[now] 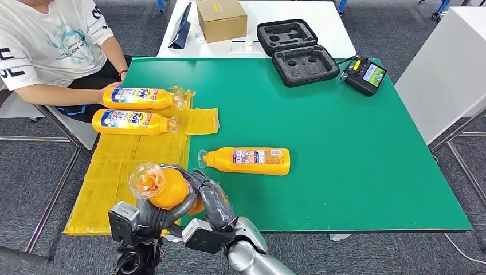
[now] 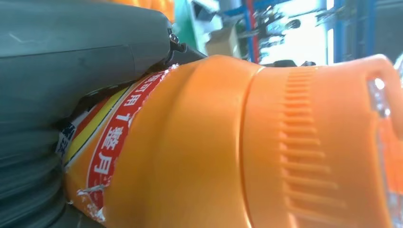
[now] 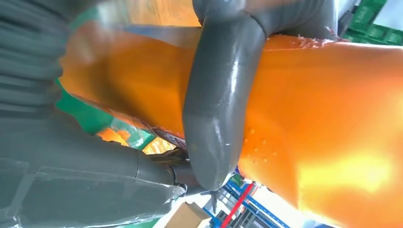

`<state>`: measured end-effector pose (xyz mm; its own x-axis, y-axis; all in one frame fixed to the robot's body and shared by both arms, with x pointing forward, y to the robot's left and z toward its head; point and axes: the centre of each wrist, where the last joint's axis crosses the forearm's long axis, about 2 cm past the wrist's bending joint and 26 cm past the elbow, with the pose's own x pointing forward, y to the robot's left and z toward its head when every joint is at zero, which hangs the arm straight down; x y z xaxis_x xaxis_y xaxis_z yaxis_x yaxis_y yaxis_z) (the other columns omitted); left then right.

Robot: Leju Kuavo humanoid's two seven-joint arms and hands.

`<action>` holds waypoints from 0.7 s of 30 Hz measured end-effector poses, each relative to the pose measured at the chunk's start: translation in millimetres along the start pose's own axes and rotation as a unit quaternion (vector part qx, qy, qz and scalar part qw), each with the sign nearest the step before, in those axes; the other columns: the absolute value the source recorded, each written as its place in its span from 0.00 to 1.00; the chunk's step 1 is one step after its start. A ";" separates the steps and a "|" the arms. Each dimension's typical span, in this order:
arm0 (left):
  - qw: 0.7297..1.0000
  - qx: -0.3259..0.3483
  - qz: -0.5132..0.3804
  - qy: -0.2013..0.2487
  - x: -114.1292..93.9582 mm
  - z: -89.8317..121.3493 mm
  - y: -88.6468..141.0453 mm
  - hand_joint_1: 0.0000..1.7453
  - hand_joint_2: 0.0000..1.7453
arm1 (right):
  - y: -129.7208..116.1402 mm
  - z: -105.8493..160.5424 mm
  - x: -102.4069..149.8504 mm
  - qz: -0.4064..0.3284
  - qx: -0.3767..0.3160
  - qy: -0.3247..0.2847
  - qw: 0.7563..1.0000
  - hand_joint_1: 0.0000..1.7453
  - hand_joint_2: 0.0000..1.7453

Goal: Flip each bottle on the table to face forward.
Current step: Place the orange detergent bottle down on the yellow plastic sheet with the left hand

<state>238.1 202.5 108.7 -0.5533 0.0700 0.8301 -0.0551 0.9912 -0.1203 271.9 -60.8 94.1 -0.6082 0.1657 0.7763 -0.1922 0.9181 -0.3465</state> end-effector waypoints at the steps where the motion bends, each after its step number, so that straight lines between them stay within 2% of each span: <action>1: 1.000 0.003 -0.010 -0.008 0.9 -0.4 0.4 1.00 1.00 | -1.1 0.2 1.9 0.001 -0.006 -0.004 1.000 0.00 0.00; 4: 0.997 0.036 -0.063 -0.027 2.1 -2.8 9.5 1.00 1.00 | -5.8 1.2 9.7 0.005 -0.034 -0.022 0.999 0.00 0.00; 7: 0.987 0.079 -0.134 -0.036 0.2 -6.1 31.9 1.00 1.00 | -14.5 -0.7 20.1 0.018 -0.074 -0.052 0.996 0.00 0.00; 10: 0.977 0.093 -0.189 -0.046 -2.1 -9.8 49.2 0.99 1.00 | -20.5 0.2 30.3 0.034 -0.106 -0.076 0.991 0.00 0.00; 21: 0.953 0.114 -0.275 -0.050 -13.7 -22.6 84.4 1.00 1.00 | -32.8 2.7 50.8 0.039 -0.138 -0.121 0.982 0.00 0.00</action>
<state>259.9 287.7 99.5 -0.4645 -0.4750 0.7474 -0.5325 0.8242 0.1929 245.3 -83.4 143.4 -0.7841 0.1800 0.5940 0.0577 0.9740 -0.2189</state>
